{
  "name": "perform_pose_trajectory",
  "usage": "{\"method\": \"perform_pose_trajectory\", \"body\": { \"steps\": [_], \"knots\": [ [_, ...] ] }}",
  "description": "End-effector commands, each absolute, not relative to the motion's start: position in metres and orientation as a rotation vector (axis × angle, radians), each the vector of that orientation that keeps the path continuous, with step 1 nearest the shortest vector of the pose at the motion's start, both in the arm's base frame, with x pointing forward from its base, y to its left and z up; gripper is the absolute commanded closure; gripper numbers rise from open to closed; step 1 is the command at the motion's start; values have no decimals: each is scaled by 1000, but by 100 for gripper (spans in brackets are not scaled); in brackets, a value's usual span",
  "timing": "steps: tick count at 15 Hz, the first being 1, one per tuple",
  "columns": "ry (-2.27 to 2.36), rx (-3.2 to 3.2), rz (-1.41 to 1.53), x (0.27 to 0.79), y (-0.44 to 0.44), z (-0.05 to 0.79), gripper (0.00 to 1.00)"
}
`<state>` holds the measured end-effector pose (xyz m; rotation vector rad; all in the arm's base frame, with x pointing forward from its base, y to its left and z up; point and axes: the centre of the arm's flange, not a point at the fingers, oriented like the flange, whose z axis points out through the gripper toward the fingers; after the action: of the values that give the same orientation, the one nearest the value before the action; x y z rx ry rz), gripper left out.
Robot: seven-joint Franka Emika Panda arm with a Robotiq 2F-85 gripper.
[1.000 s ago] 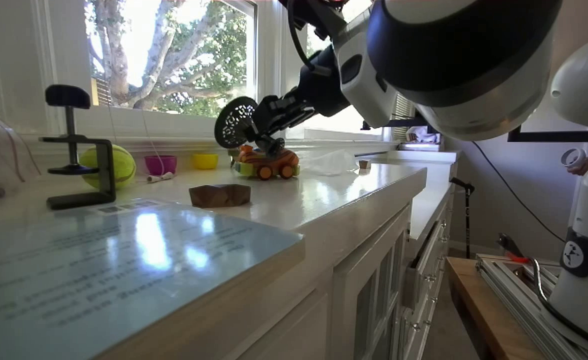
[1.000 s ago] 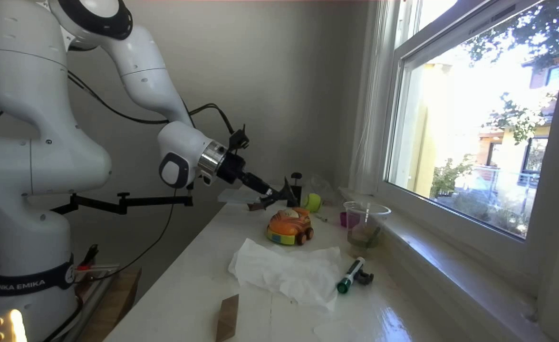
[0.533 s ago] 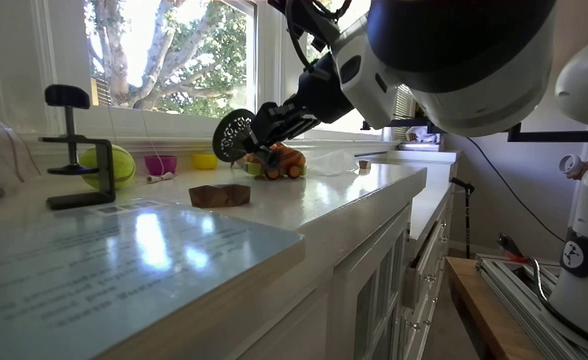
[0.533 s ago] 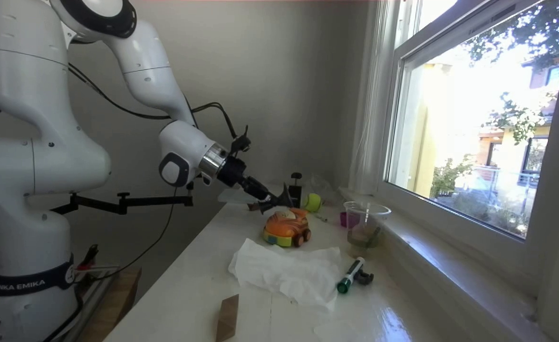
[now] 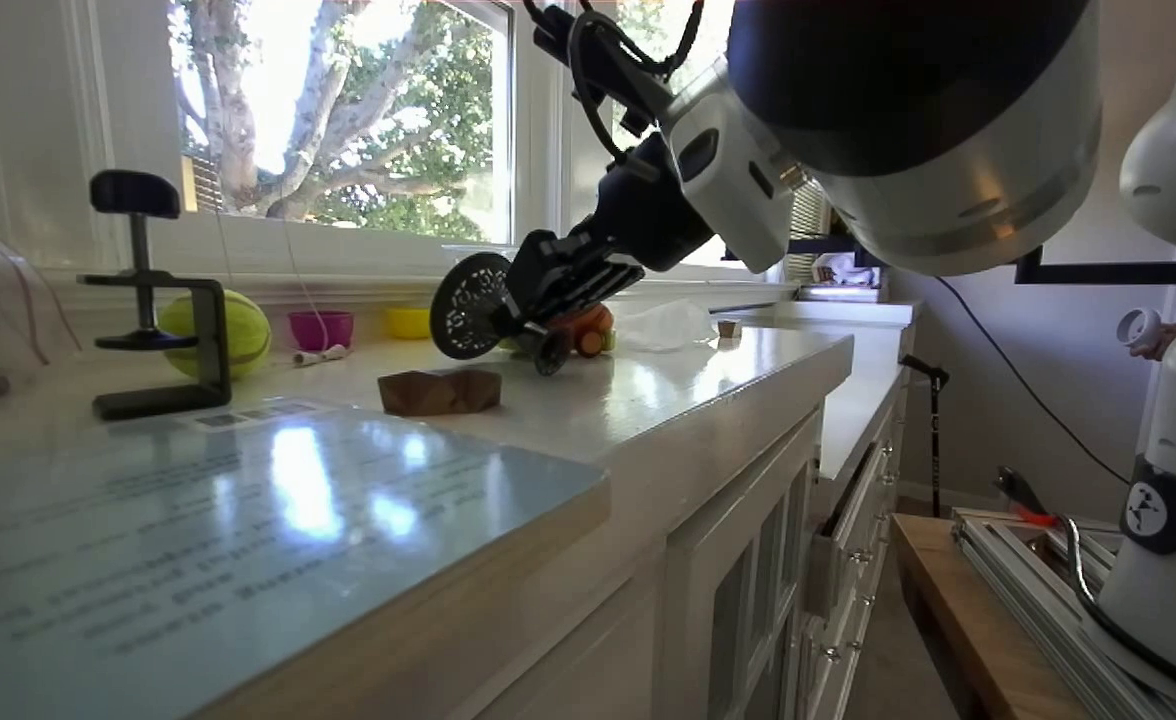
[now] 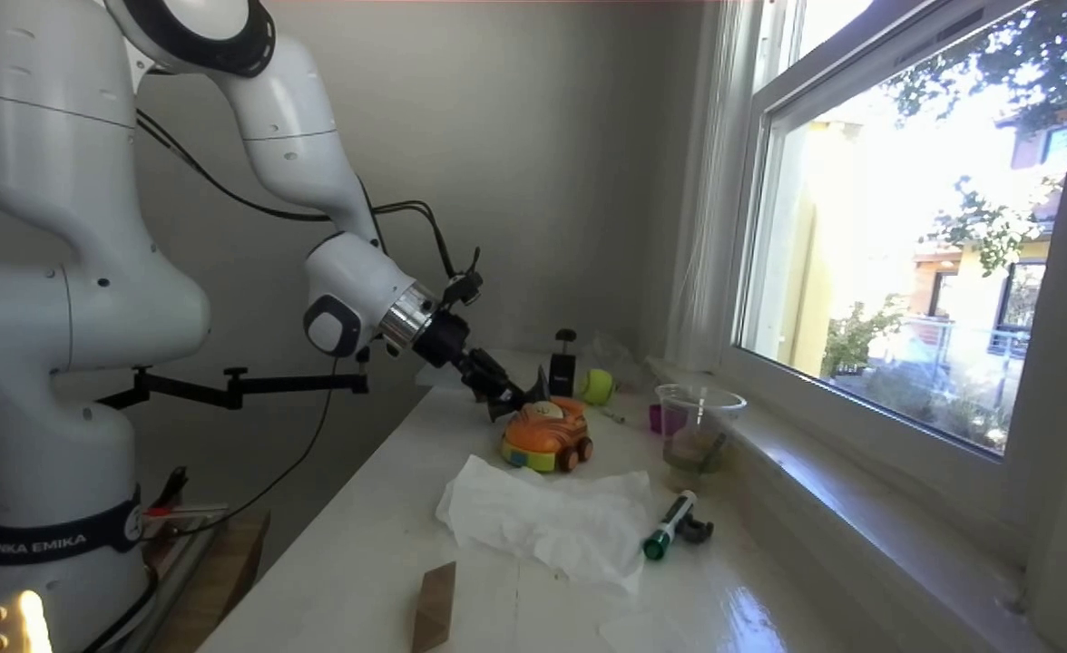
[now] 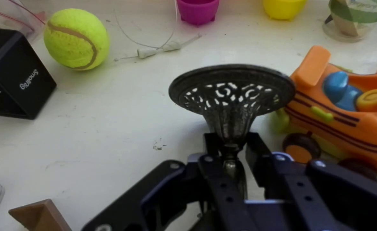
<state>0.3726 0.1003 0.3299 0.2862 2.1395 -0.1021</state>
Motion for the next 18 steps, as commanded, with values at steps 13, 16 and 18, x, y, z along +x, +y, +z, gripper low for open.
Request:
{"method": "perform_pose_trajectory", "body": {
  "steps": [13,16,18],
  "knots": [
    [2141,287,-101,373,100,330,71],
    [2123,270,-131,373,102,332,45],
    [2107,256,-139,374,104,336,32]
  ]
}}
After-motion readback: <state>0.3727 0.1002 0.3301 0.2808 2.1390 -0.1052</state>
